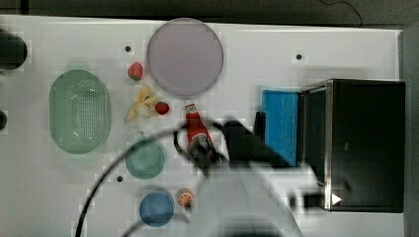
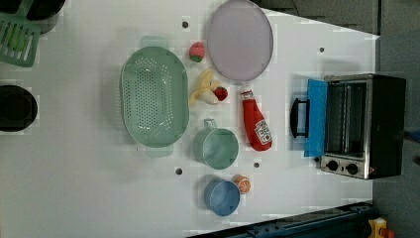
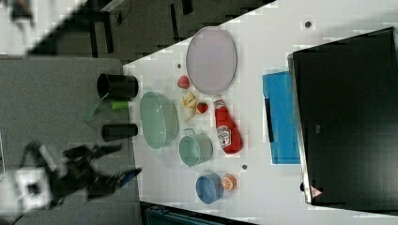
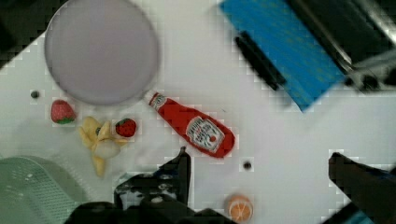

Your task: Pick Ketchup from the table and place in oven.

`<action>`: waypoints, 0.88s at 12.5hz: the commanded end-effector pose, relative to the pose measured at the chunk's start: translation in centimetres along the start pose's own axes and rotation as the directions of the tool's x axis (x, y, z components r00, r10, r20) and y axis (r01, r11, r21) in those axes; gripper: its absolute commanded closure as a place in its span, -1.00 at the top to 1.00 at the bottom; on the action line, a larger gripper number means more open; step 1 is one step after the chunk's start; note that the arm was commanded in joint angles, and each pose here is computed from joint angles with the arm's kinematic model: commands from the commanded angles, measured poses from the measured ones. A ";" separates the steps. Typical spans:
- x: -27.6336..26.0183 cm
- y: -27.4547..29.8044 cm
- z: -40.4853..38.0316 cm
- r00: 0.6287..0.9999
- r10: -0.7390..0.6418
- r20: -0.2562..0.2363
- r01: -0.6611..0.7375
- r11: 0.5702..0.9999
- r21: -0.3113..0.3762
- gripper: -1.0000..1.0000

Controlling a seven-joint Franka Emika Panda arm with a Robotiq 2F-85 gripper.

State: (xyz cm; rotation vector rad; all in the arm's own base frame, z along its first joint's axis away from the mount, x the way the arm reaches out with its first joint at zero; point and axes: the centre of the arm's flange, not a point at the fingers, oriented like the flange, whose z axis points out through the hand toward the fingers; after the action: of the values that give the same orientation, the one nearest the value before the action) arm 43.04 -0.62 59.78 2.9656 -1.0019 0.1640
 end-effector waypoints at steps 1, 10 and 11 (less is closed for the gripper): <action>-1.4 -2.9 11.2 0.943 -0.295 0.152 0.305 0.951 -0.048 1.00; -2.0 -5.2 29.5 0.675 -0.726 0.130 0.728 0.684 0.039 1.00; -2.1 -5.3 31.4 0.672 -0.727 0.138 0.730 0.683 0.042 1.00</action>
State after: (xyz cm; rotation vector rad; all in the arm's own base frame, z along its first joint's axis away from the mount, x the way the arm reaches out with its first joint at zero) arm 46.88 4.17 28.82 3.1100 0.1228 -0.1055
